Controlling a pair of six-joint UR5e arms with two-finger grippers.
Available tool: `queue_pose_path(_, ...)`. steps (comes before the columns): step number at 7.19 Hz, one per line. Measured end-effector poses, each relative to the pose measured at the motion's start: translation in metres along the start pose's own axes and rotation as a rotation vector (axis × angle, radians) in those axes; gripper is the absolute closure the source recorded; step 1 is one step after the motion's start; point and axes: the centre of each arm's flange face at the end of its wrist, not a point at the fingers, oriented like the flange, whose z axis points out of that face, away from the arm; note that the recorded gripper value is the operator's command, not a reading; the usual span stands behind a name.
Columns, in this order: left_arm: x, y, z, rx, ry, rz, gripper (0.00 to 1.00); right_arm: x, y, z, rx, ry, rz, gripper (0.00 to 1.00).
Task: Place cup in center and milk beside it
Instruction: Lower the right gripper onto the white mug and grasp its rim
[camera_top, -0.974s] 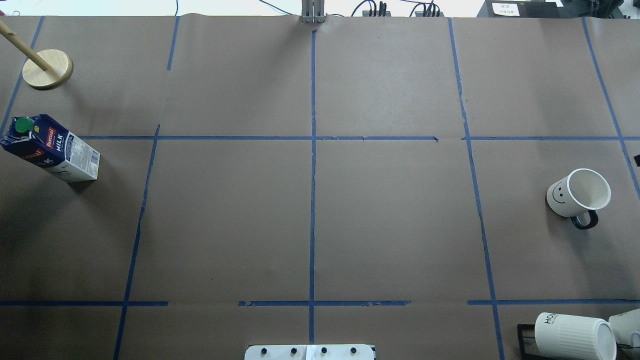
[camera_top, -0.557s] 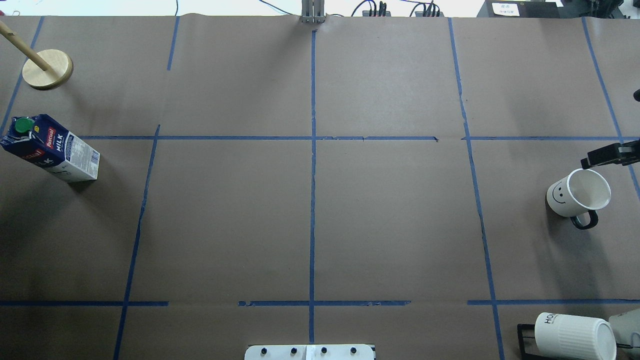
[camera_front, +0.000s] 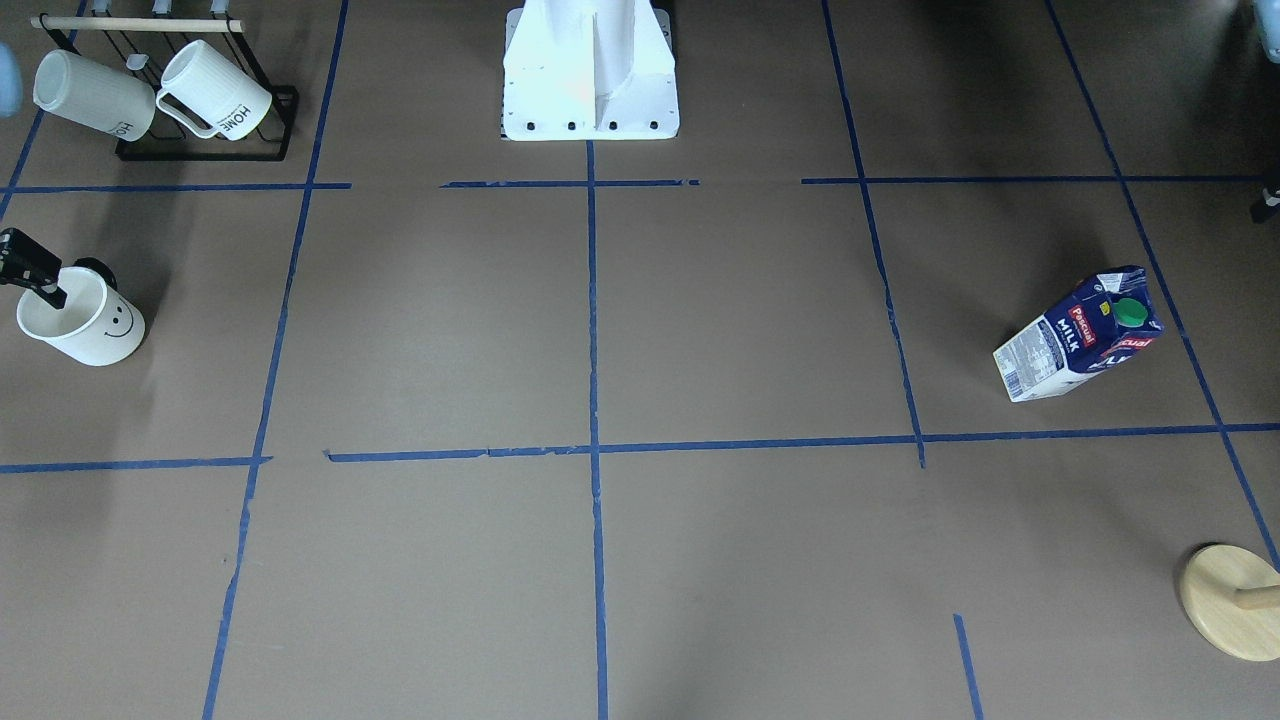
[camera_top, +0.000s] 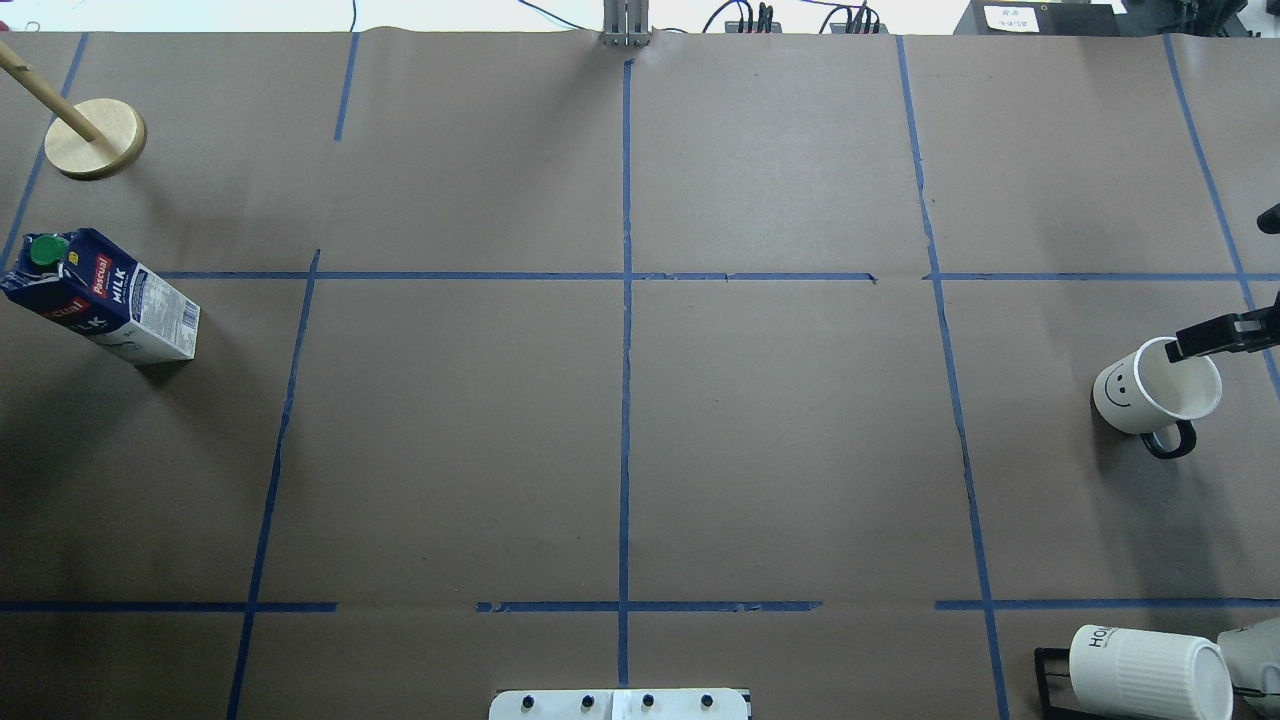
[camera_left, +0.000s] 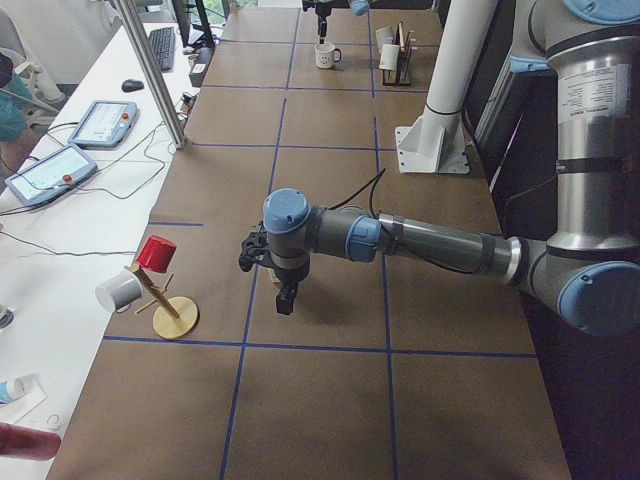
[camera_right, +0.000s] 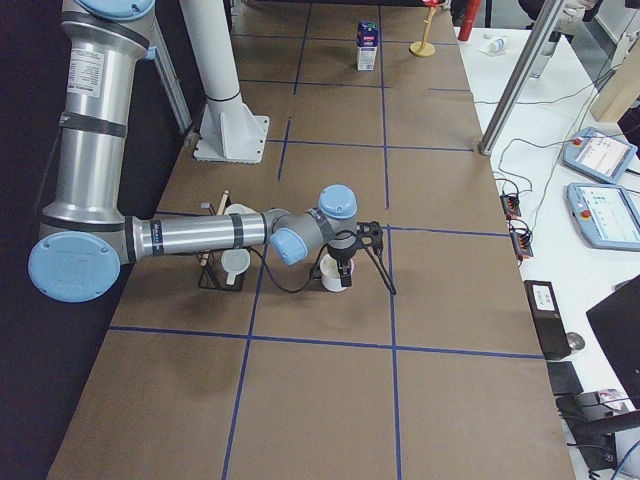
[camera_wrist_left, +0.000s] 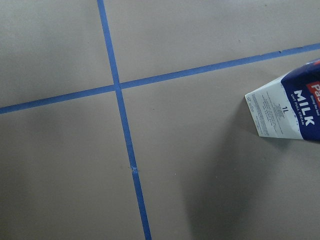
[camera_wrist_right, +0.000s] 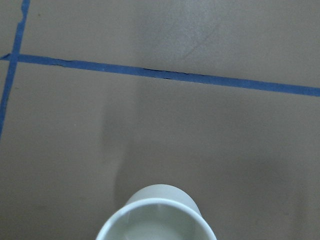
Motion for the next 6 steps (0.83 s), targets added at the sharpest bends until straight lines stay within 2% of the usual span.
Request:
queue_pose_path(1, 0.0, 0.0, 0.0, 0.001, 0.0, 0.0, 0.0, 0.013, 0.003, 0.016, 0.003, -0.007, -0.013, 0.08)
queue_pose_path(2, 0.0, 0.0, 0.0, 0.001, 0.0, 0.001, 0.0, 0.02, 0.006, 0.029, 0.002, -0.017, -0.026, 0.3)
queue_pose_path(3, 0.0, 0.0, -0.001, 0.001, 0.0, 0.001, 0.0, 0.021, 0.009, 0.038, -0.006, -0.021, -0.035, 0.67)
queue_pose_path(4, 0.0, 0.0, -0.001, 0.001, 0.0, 0.001, 0.0, 0.021, 0.011, 0.043, -0.012, -0.024, -0.039, 0.9)
queue_pose_path(5, 0.0, 0.0, -0.001, 0.001, -0.001, 0.001, 0.0, 0.02, 0.011, 0.044, -0.015, -0.027, -0.042, 0.98)
queue_pose_path(6, 0.0, 0.0, -0.001, 0.001, 0.0, 0.0, 0.0, 0.019, 0.011, 0.043, -0.014, -0.031, -0.044, 1.0)
